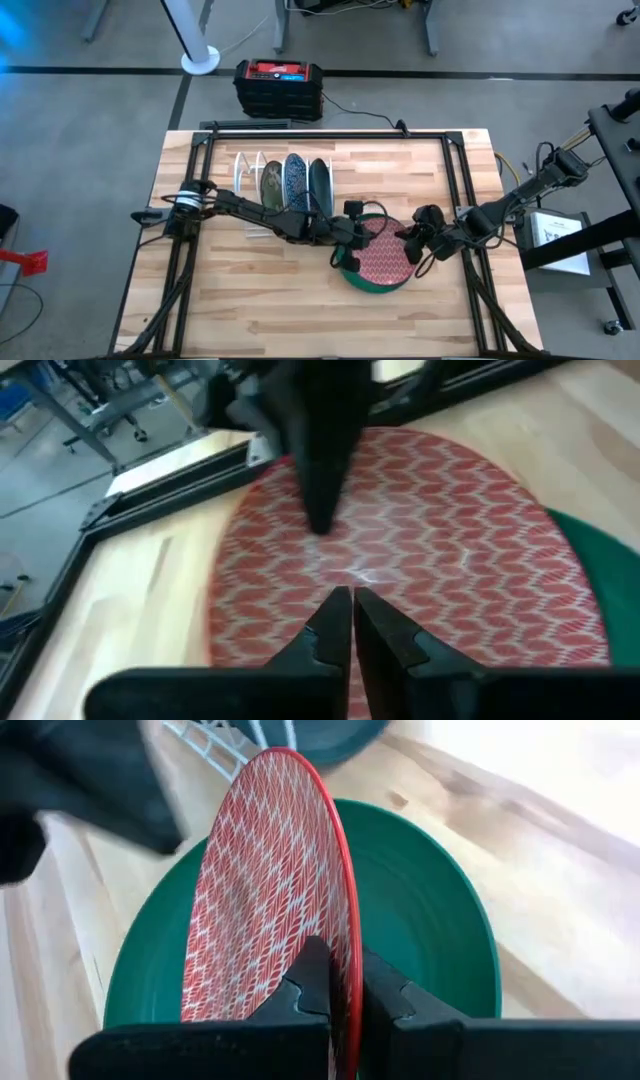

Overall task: Sort dishes
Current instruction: Put the orange patterned plate into the dish rack

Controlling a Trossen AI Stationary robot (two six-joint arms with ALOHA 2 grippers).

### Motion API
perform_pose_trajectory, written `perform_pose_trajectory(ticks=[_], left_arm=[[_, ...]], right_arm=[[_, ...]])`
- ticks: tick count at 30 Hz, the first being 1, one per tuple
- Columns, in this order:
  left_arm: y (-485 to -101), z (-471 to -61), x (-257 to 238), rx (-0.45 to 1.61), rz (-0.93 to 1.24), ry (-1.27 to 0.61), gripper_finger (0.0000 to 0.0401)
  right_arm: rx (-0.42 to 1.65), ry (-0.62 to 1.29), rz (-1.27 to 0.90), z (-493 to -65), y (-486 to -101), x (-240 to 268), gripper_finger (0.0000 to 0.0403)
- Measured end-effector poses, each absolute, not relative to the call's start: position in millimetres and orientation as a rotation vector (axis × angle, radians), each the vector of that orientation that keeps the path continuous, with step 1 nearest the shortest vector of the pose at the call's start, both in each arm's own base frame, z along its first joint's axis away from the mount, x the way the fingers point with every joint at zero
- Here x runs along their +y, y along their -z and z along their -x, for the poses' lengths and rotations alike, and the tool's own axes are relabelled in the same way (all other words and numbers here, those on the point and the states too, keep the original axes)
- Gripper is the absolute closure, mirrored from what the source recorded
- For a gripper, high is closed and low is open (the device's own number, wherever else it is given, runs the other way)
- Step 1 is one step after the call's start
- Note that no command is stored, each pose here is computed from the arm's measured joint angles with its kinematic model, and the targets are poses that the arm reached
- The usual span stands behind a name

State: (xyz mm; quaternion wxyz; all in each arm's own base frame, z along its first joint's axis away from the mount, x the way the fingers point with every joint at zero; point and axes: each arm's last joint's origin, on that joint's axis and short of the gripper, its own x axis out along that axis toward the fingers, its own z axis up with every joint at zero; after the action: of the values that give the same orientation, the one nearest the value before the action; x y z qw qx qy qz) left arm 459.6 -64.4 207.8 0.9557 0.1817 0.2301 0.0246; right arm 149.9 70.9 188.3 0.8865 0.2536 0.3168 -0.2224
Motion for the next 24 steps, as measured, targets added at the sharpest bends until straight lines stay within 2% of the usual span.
perform_pose_trajectory(ticks=[5,14,20,24], left_arm=[[-216.0,-457.1,-54.3,0.472,-0.337,-0.084,0.0354],[-249.4,-444.1,-50.2,0.438,-0.322,-0.124,0.0242],[-244.1,-440.5,-40.6,0.518,-0.286,-0.142,0.0184],[-236.4,-440.6,-38.7,0.561,-0.289,-0.142,0.0161]], right_arm=[[0.660,0.417,-0.444,-153.1,-199.8,73.4,0.0403],[0.756,0.477,-0.339,-159.7,-219.9,77.1,0.0402],[0.779,0.454,-0.241,-171.6,-230.4,84.2,0.0403],[0.793,0.409,-0.136,-178.3,-236.6,89.1,0.0403]])
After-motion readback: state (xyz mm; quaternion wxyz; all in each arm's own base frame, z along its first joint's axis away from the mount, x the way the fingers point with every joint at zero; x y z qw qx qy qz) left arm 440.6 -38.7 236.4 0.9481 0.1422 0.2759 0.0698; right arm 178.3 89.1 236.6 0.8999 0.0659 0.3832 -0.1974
